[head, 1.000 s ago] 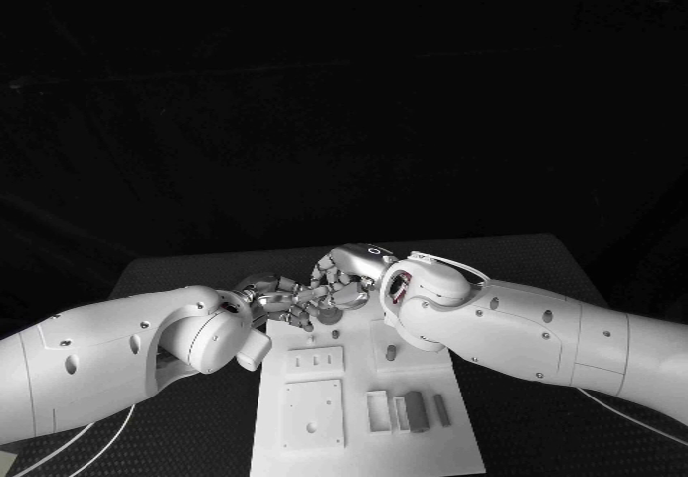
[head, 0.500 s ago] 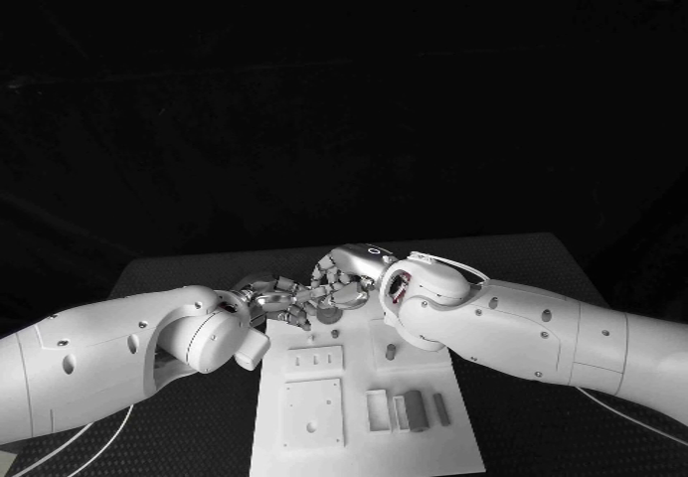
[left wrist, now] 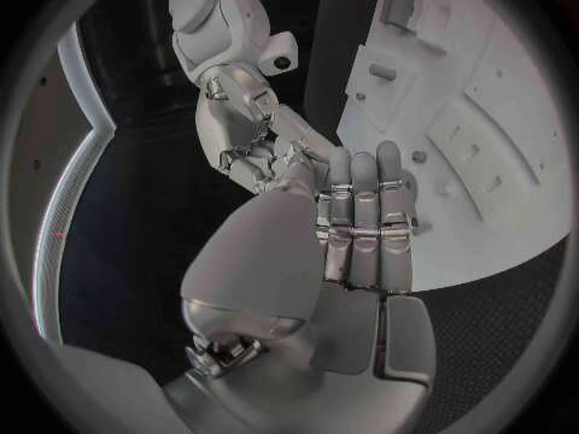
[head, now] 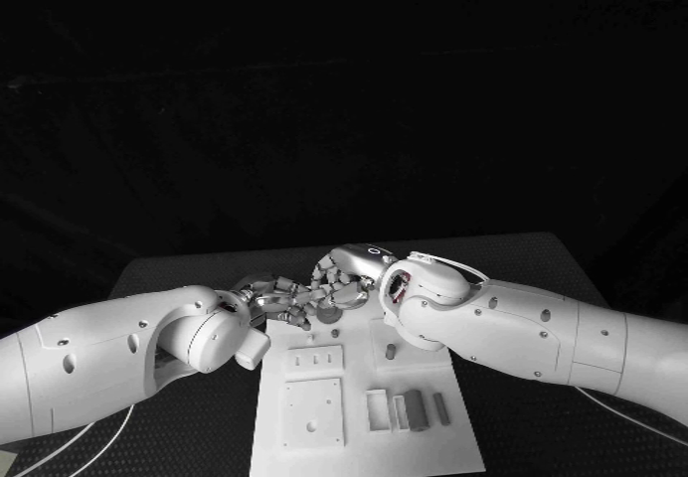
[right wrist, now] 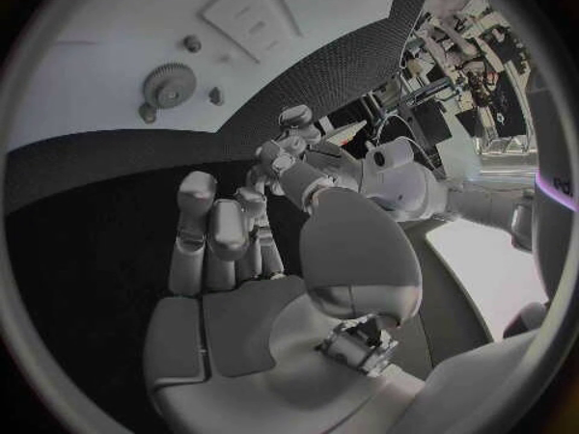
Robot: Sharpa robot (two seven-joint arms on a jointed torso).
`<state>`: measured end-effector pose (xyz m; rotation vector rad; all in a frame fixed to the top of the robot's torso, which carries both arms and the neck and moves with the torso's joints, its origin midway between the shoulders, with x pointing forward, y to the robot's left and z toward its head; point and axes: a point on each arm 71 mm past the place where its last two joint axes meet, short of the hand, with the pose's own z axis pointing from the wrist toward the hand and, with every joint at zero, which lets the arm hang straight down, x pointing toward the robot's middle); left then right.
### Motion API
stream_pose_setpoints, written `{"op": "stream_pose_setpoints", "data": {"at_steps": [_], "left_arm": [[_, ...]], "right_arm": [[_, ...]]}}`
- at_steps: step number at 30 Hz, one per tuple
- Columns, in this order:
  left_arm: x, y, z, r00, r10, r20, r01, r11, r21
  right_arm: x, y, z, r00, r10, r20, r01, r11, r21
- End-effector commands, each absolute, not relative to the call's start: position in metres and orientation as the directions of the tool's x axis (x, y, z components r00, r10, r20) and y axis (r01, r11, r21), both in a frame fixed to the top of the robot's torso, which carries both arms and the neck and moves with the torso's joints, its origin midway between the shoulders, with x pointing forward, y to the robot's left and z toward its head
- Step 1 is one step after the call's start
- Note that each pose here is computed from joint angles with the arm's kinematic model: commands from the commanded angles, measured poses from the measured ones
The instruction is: Assemble the parts on the task board
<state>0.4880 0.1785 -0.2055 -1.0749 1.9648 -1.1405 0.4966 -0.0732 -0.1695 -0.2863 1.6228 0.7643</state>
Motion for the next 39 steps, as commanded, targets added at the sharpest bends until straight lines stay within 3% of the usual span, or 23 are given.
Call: {"op": "stream_pose_setpoints", "data": {"at_steps": [1,19,39], "left_arm": [[0.491,0.176,-0.2,-0.466,-0.88,-0.089,-0.314,0.259,-0.913],[0.491,0.177,-0.199,-0.457,-0.887,-0.073,-0.311,0.236,-0.921],[0.494,0.183,-0.201,-0.477,-0.875,-0.083,-0.315,0.258,-0.913]], "right_arm": [[0.495,-0.072,-0.175,-0.236,0.209,-0.949,-0.586,0.749,0.31],[0.497,-0.074,-0.179,-0.241,0.209,-0.948,-0.575,0.756,0.313],[0.51,-0.099,-0.182,-0.247,0.295,-0.923,-0.508,0.772,0.382]]}}
